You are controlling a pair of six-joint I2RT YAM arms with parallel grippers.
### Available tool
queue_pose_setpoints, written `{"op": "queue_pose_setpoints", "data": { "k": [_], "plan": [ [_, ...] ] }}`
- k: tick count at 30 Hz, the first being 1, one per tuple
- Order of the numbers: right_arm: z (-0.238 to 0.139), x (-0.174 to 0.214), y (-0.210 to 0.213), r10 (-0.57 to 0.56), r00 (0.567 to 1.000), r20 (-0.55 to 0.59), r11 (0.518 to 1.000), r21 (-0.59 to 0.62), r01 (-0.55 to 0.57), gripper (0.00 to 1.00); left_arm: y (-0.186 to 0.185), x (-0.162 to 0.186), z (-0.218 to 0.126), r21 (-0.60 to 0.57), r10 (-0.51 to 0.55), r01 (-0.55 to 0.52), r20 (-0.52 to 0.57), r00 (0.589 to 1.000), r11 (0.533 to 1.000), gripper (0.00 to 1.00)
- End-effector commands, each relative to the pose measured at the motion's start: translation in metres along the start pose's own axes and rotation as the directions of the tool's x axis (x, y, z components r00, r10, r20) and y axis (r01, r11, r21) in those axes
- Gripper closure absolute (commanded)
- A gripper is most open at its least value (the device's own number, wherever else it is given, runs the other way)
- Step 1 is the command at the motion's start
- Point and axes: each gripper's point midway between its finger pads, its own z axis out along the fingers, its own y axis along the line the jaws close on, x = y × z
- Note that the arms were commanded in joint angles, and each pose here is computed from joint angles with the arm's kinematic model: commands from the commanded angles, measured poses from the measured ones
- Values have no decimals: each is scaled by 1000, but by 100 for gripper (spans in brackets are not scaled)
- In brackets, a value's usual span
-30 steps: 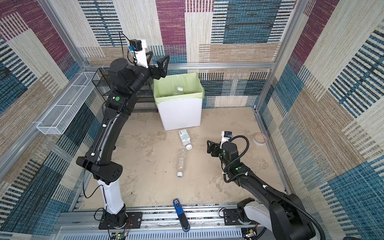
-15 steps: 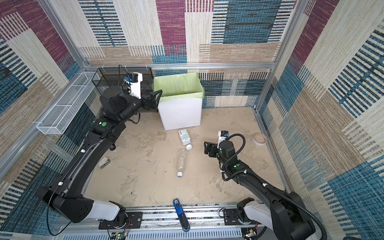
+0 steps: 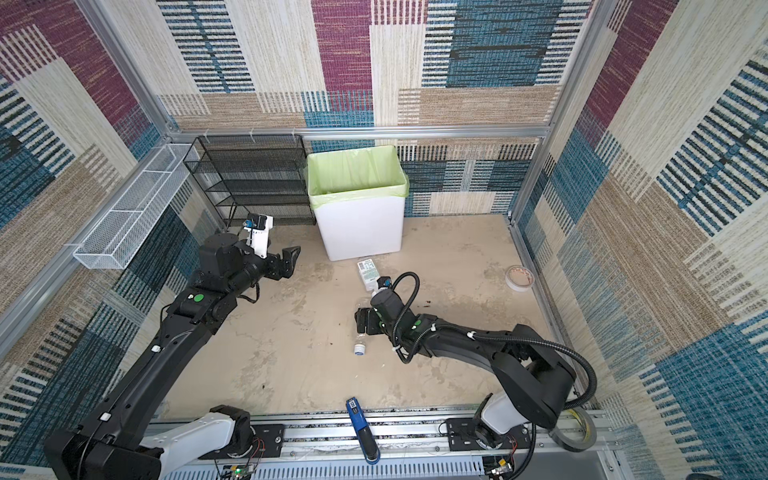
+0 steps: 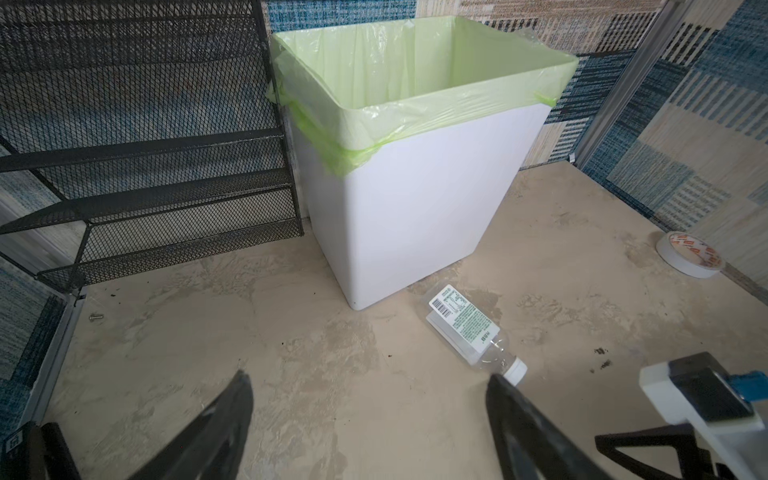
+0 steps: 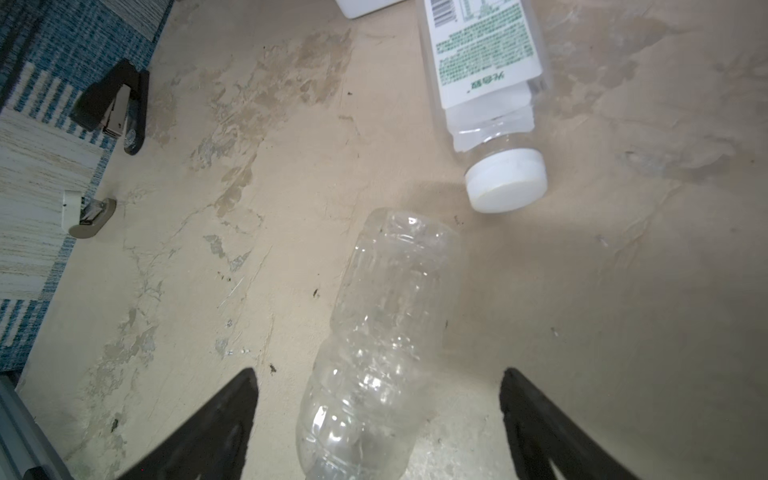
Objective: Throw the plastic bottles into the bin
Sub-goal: 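Reach the right gripper across and close it on the crumpled clear bottle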
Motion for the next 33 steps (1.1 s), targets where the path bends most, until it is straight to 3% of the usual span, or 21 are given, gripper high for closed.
{"op": "queue_pose_setpoints", "data": {
  "k": [1,16,24,33],
  "plan": [
    [7,5,-1,33,999,-17,999,38,-32,8,-7,-4,3,51,-14,12,26,1000,999,13],
    [37,20,-6,40,996,-76,990,135,-29,21,-17,10,12,116,-58,60,-22,998,991,14],
    [27,18,-15,22,998,-52,985,170,-13,36,-19,14,17,130,-70,74,-41,997,989,15],
    [10,27,-22,-55,993,-102,986,152,70,47,-19,19,21,134,-66,73,-57,996,988,16]
  ]
}}
